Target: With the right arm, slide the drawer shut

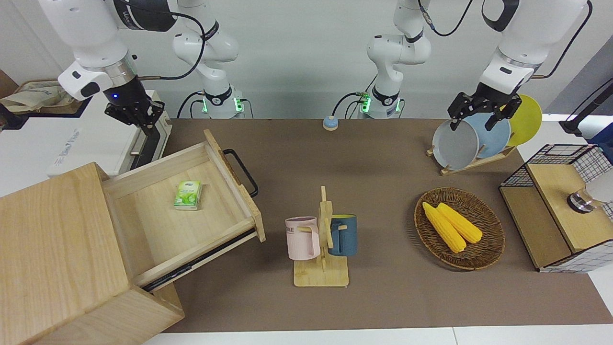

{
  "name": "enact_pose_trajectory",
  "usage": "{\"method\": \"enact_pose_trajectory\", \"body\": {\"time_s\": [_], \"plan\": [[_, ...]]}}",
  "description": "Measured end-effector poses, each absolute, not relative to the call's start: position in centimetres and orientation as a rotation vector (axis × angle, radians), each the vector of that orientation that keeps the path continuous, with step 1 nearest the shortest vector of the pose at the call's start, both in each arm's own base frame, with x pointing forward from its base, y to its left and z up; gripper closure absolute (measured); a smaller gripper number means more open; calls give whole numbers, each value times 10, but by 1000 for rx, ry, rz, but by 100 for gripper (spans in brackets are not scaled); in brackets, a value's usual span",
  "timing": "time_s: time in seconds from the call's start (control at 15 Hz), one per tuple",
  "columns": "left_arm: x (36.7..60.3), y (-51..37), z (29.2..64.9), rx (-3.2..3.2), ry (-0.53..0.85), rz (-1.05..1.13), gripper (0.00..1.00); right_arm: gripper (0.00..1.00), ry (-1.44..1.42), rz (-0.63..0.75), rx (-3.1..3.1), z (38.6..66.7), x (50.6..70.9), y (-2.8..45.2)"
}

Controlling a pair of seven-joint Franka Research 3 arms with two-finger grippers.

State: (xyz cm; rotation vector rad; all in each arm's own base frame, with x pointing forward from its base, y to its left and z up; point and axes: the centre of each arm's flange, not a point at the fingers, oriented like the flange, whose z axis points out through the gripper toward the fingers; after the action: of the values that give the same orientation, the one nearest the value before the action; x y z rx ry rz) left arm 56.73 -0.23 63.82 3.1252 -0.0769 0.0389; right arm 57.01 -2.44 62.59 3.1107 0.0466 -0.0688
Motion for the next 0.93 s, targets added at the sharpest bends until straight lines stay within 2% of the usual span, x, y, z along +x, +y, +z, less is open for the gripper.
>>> {"method": "enact_pose_trajectory", "body": {"time_s": [0.27, 0.47, 0.93], "plan": [[567, -2, 638, 3125, -77, 39, 0, 99, 44, -126, 3111, 645, 558, -21], [567, -2, 638, 3125, -77, 39, 1, 99, -65, -144, 3118, 666, 547, -8], [567, -2, 638, 3125, -77, 39, 0, 99, -374, -69, 3115, 688, 535, 102]]}}
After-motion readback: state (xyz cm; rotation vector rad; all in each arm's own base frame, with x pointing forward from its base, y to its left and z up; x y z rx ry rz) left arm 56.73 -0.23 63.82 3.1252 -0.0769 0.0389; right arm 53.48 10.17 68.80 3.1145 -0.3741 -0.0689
